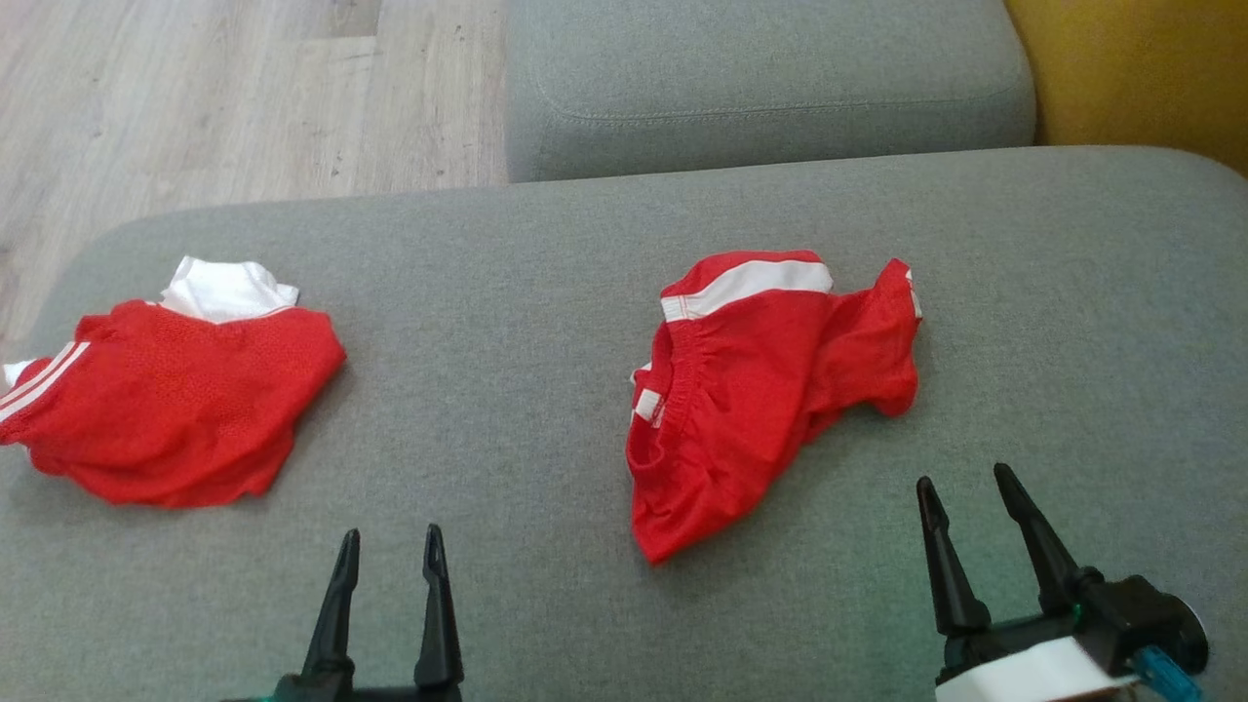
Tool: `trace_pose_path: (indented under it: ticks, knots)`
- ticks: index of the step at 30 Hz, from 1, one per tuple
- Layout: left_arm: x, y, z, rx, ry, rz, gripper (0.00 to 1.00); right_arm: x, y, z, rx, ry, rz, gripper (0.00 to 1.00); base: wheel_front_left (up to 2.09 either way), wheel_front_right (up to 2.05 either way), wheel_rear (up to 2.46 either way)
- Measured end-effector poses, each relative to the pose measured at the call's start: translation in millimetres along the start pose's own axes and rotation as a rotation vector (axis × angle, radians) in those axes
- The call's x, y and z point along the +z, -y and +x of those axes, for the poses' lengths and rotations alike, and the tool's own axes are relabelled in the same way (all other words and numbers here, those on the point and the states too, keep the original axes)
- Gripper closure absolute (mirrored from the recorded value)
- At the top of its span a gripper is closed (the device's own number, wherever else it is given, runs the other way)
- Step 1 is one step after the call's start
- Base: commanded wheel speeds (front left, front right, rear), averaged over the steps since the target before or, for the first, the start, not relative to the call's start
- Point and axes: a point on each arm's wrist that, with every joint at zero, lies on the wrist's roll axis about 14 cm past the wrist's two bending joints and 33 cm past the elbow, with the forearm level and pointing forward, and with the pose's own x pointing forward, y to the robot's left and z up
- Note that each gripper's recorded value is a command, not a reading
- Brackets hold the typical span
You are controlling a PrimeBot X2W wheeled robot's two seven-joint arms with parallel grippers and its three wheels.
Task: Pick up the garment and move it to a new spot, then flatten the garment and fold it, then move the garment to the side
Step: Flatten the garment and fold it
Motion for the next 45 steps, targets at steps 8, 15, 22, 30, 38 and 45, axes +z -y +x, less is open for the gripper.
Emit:
trace_pose_path:
  ticks: [8,15,22,30,38,45]
  knots:
    - [-6,6,0,-0.021,-0.02,-0.002,0.0,-1,-1,-1,0.0,-0.004,0.009,0.0,0.0,0.0,0.0]
    - [-12,31,18,-0.123,-0.048,-0.081,0.0,-7,8,-7,-0.02,-0.027,0.0,0.0,0.0,0.0,0.0]
    - [-4,98,76,-0.375,-0.066,-0.275,0.0,-15,19,3,-0.038,-0.06,-0.011,0.0,0.0,0.0,0.0]
    - [-21,183,122,-0.625,-0.277,-0.354,0.0,-19,42,7,-0.097,-0.08,-0.018,0.0,0.0,0.0,0.0]
    - [-67,197,158,-0.571,-0.447,-0.24,0.0,-24,62,4,-0.163,-0.107,-0.028,0.0,0.0,0.0,0.0]
    - [-70,186,178,-0.462,-0.394,-0.237,0.0,-27,71,-3,-0.199,-0.12,-0.032,0.0,0.0,0.0,0.0]
